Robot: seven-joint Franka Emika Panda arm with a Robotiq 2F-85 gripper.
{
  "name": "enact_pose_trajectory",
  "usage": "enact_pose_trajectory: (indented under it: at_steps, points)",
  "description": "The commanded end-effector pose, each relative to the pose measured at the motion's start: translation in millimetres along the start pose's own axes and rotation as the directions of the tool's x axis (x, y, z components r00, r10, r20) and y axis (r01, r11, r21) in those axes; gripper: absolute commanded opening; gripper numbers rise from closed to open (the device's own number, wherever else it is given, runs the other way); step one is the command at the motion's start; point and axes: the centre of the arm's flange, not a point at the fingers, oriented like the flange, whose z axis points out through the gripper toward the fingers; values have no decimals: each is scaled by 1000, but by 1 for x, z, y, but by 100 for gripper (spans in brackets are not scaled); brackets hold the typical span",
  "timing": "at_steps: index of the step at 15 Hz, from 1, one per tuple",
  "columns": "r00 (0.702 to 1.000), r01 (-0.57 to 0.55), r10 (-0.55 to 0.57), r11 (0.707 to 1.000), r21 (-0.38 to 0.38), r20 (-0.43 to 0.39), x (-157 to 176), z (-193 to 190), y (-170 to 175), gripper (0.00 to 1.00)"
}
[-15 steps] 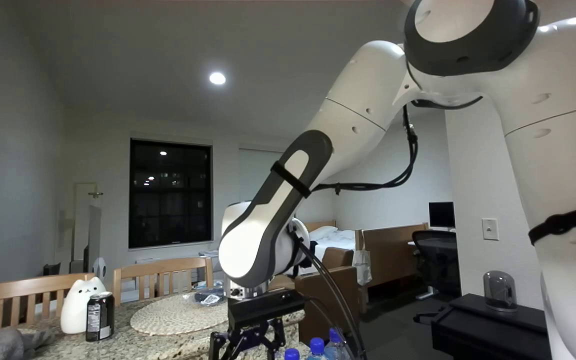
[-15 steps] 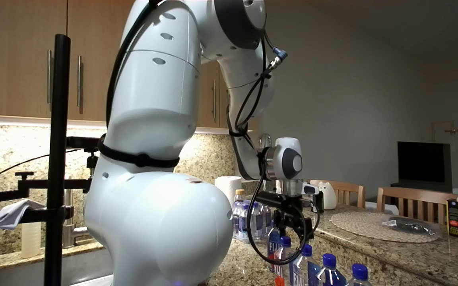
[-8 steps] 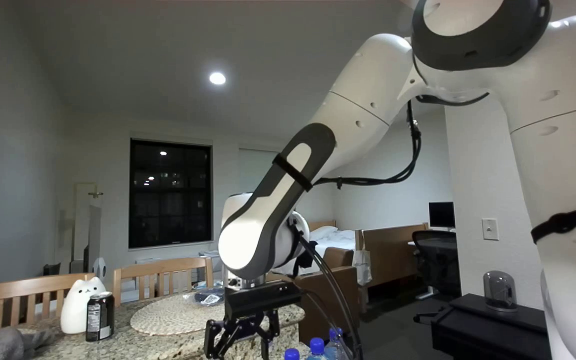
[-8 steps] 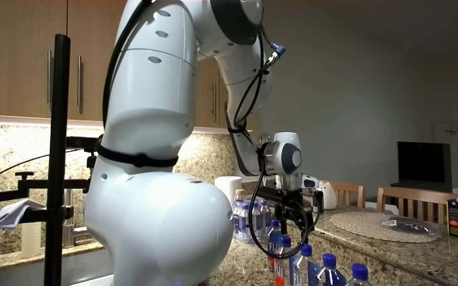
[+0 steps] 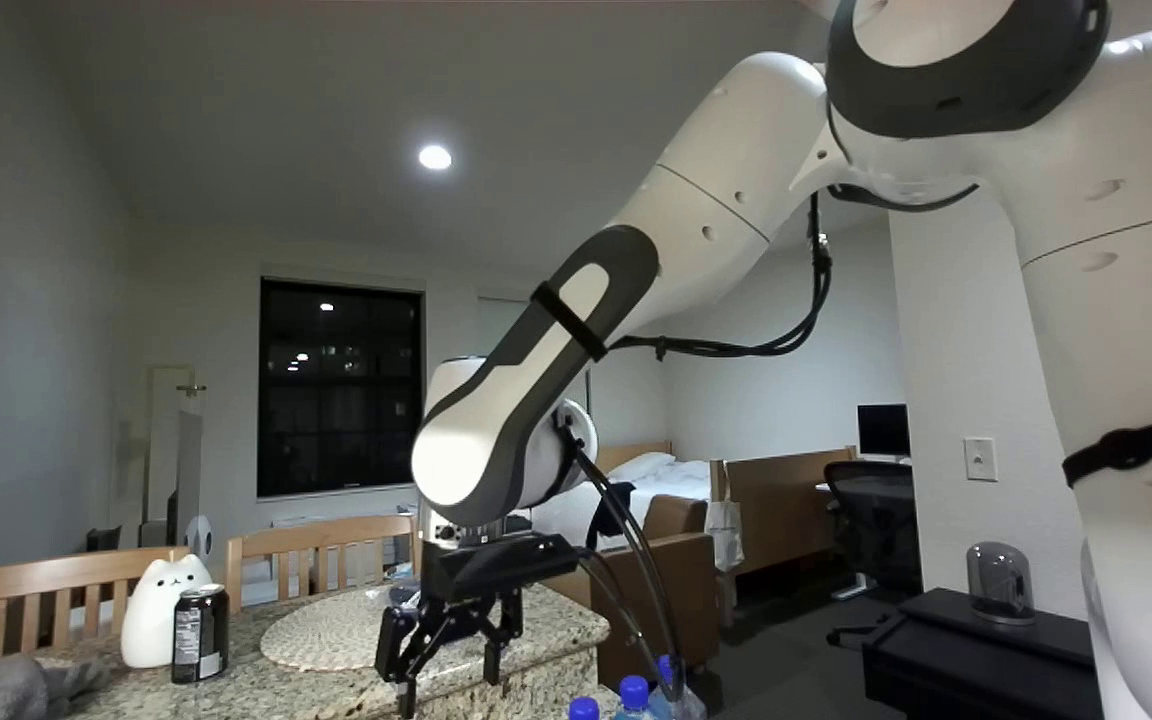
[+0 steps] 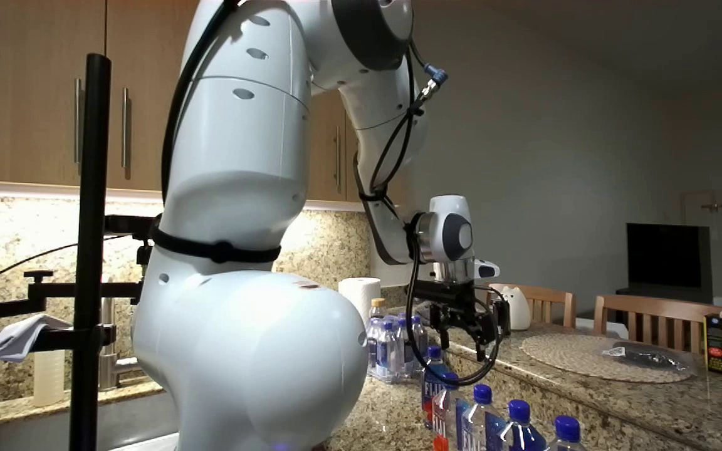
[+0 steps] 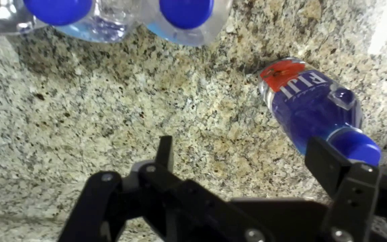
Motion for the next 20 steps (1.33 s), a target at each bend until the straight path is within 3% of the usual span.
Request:
enact_pose_trajectory:
  at_steps: [1,3,7,11,16,18,20]
  points:
    - [984,178,-179,981,76,15,22,-4,-16,100]
    - [964,264,-267,956,128,7,28,-6,-29,100]
    - [920,386,-391,909,154,-2,28,-6,-52,100]
    - [880,467,-475,872,144,22,23,7,-67,100]
    - [857,509,-514,856,89,42,19,32,-79,100]
    - [852,520,-523,852,67,37,20,36,-80,74]
    - [853,520,-522,853,52,25,22,36,-79,60]
